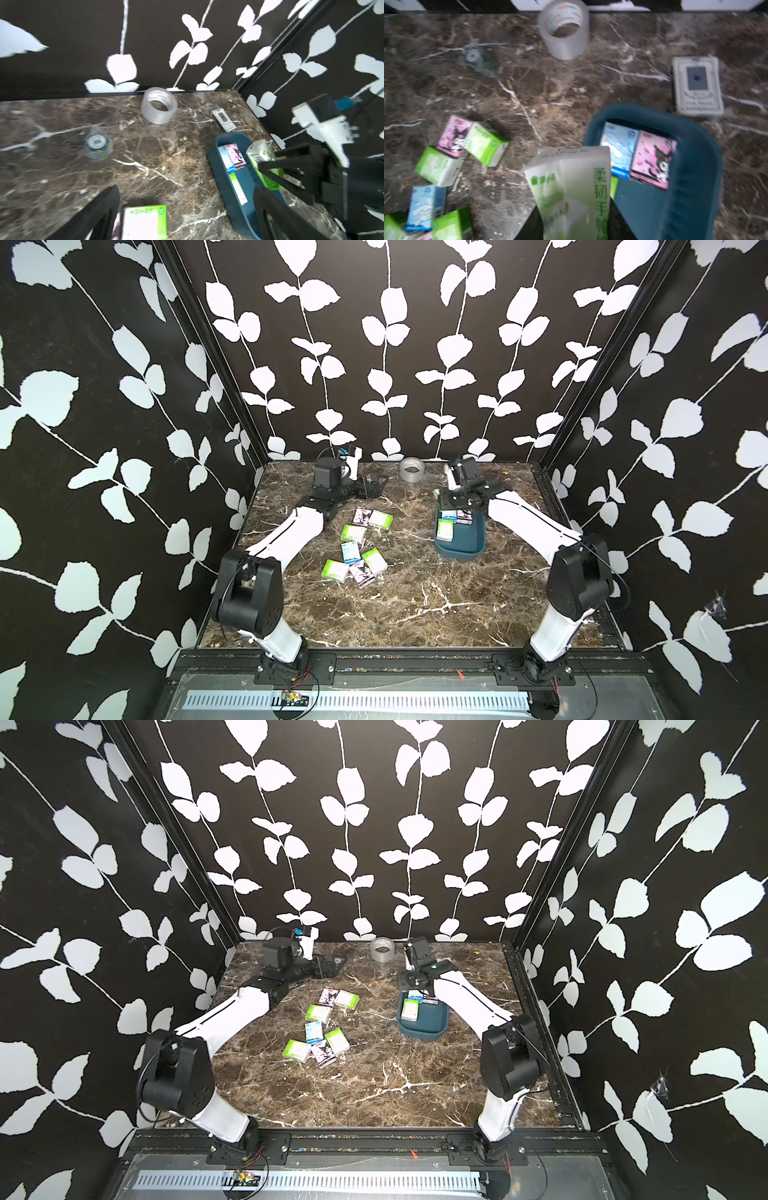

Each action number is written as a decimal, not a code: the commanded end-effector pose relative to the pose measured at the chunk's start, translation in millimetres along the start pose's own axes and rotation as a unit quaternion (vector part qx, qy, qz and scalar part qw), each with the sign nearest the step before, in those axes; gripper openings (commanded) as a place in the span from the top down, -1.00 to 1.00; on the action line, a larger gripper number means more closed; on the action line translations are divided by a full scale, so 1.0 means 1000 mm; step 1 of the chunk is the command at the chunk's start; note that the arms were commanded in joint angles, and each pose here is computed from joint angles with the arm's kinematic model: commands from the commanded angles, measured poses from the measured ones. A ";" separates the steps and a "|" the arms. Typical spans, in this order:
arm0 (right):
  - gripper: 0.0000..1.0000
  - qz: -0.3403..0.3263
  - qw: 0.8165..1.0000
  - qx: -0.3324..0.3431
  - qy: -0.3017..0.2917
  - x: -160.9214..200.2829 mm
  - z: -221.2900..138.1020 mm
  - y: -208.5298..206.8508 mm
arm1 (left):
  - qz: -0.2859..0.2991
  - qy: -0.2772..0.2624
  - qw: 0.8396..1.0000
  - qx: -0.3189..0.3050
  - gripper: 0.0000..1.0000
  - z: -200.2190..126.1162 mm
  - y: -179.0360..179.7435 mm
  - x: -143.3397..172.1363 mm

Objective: Put the pocket tissues into the storage box
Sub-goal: Place the pocket tissues in the storage box, then pick up the pocket tissues from the center of the board, then place the pocket tissues in the storage box.

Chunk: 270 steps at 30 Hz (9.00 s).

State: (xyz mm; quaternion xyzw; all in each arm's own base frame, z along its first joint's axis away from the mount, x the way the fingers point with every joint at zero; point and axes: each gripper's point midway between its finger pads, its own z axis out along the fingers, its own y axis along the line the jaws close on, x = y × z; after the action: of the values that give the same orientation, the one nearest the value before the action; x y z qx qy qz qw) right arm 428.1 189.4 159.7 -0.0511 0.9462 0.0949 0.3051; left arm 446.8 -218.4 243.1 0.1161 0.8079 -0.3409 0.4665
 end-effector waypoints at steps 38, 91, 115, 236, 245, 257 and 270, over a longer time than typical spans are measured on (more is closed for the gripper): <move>0.10 0.094 0.985 0.080 0.123 0.070 0.070 -0.062 | 0.046 -0.006 0.999 -0.009 -0.98 -0.011 -0.004 -0.013; 0.36 0.130 0.981 0.028 0.139 0.088 0.069 -0.065 | 0.057 -0.004 0.998 -0.018 -0.98 -0.010 -0.002 -0.017; -0.28 -0.005 1.000 -0.006 0.008 0.018 0.000 -0.041 | 0.009 -0.033 0.999 -0.042 -0.98 -0.026 0.030 -0.030; 0.14 0.011 0.995 0.080 0.062 0.026 0.011 -0.050 | -0.046 -0.064 0.993 -0.088 -0.98 -0.071 0.083 -0.036; 0.15 0.066 0.993 0.058 0.082 0.009 0.045 -0.036 | -0.037 -0.063 0.993 -0.096 -0.97 -0.075 0.082 -0.037; -0.04 0.074 0.992 0.028 0.097 -0.001 0.082 -0.018 | -0.030 -0.061 0.993 -0.102 -0.98 -0.078 0.082 -0.035; -0.27 0.075 0.992 0.008 0.098 -0.001 0.085 -0.010 | -0.024 -0.061 0.992 -0.108 -0.97 -0.082 0.081 -0.035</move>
State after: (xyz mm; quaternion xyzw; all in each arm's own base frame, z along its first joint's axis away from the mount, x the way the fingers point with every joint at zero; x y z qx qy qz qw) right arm 473.8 188.9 74.4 0.0170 0.9783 0.0872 0.1874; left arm 456.7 -101.2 241.1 0.0145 0.8243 -0.2737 0.4954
